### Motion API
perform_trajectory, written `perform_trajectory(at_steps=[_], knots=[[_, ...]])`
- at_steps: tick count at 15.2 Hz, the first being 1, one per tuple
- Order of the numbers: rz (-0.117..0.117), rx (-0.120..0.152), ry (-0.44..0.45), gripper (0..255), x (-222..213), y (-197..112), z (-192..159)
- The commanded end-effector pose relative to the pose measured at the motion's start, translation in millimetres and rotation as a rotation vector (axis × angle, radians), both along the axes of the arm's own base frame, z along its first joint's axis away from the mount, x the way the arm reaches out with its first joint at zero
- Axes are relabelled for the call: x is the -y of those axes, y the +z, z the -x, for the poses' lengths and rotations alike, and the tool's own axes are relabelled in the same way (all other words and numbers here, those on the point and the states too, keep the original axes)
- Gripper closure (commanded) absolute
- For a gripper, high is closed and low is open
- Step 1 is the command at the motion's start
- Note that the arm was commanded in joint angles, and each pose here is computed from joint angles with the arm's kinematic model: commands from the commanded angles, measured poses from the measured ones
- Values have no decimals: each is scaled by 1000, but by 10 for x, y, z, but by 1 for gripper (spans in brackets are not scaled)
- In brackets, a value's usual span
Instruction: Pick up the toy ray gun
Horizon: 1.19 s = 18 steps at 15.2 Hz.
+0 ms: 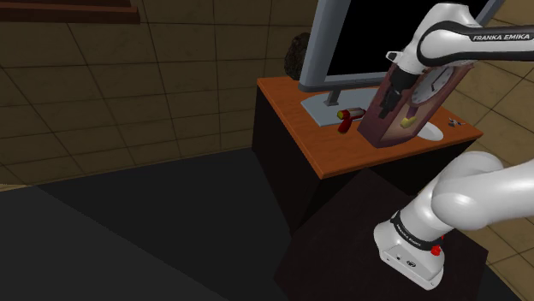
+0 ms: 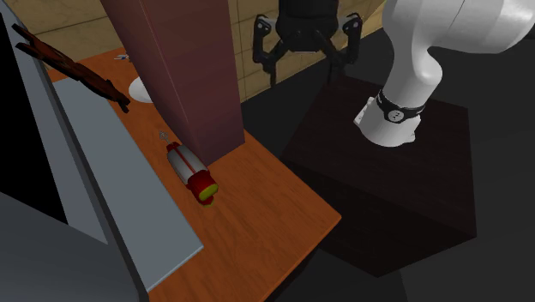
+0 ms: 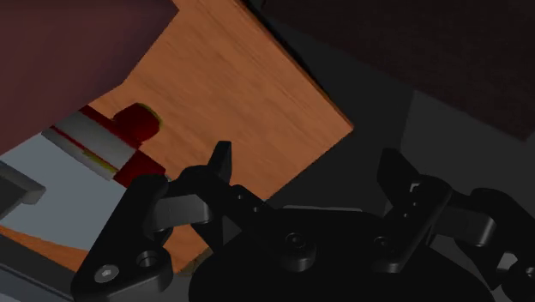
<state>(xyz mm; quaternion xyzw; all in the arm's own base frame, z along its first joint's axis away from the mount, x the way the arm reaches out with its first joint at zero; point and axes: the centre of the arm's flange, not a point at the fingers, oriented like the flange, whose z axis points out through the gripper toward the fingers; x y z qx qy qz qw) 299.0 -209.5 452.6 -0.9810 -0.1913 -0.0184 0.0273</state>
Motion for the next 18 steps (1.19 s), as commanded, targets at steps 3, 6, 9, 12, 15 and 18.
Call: perform_trajectory(at_steps=[3, 6, 9, 12, 15, 18], knots=[[8, 14, 128, 0, 429, -252, -197], [12, 23, 221, 0, 737, -439, -353], [17, 33, 313, 0, 1029, -623, -538], [21, 43, 405, 0, 1304, -803, -751], [25, 53, 497, 0, 1558, -981, -991], [29, 62, 590, 0, 1790, -1155, -1254]])
